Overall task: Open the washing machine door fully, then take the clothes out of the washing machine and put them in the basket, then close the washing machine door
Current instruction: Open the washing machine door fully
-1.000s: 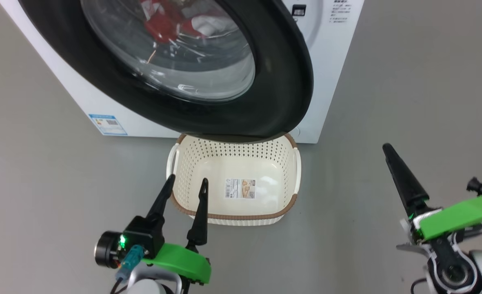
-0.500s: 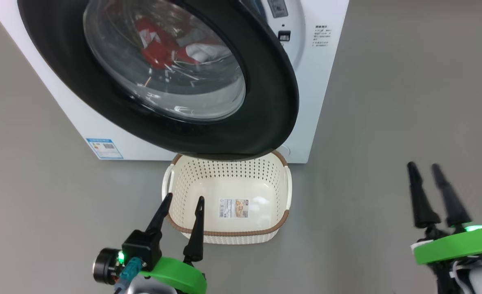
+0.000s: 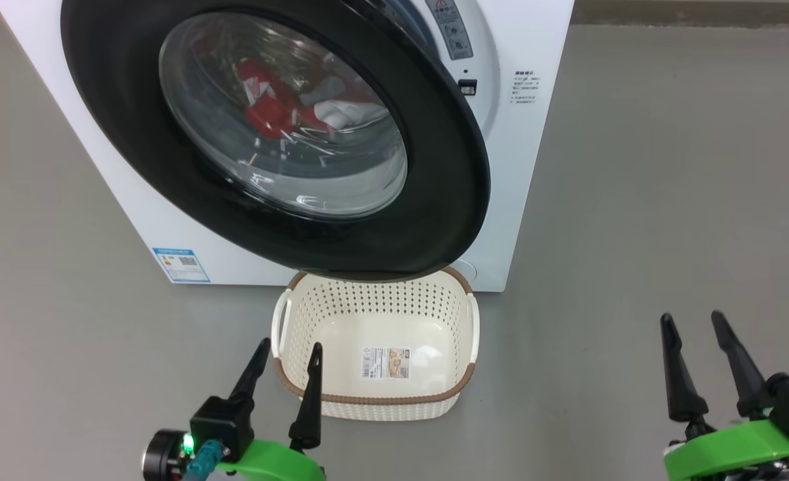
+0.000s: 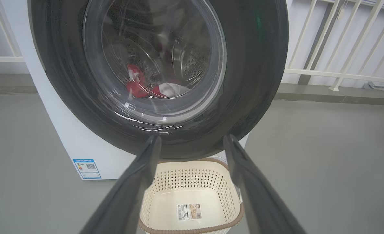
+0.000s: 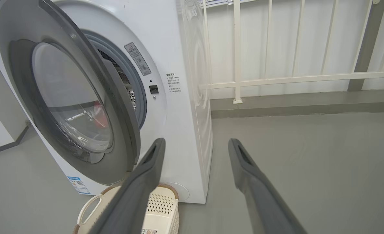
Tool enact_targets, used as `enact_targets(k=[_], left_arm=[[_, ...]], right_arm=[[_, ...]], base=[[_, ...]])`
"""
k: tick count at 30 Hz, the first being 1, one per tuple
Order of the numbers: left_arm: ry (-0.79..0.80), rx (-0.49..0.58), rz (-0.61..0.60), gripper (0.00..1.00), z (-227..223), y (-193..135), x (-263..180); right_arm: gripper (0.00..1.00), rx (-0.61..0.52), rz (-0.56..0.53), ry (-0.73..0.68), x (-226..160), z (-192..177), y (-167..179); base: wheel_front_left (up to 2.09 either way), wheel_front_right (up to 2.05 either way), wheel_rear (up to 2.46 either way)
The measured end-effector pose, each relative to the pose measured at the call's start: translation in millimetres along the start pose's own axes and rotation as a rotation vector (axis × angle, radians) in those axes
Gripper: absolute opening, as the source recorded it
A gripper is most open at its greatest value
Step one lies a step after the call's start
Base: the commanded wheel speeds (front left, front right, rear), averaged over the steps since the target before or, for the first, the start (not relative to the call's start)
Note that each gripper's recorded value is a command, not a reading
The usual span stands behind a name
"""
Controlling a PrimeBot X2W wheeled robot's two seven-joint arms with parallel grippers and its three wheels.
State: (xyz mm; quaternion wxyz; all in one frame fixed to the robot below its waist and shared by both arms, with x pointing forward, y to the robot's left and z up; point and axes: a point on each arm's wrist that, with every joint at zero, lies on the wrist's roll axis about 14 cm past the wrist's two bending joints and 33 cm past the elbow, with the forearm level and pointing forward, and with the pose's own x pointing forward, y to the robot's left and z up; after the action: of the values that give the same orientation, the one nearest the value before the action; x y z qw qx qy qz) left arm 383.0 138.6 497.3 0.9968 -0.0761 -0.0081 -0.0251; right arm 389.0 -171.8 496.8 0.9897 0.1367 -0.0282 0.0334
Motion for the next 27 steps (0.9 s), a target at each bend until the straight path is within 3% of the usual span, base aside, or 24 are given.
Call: enact_targets(k=[27], left_arm=[[0.004,0.002,0.022,1.0,-2,8,-11]], right_arm=[[1.0,-0.039,-0.038,0.162,-28,-48,-10]], base=[[0.0,0.0,0.0]])
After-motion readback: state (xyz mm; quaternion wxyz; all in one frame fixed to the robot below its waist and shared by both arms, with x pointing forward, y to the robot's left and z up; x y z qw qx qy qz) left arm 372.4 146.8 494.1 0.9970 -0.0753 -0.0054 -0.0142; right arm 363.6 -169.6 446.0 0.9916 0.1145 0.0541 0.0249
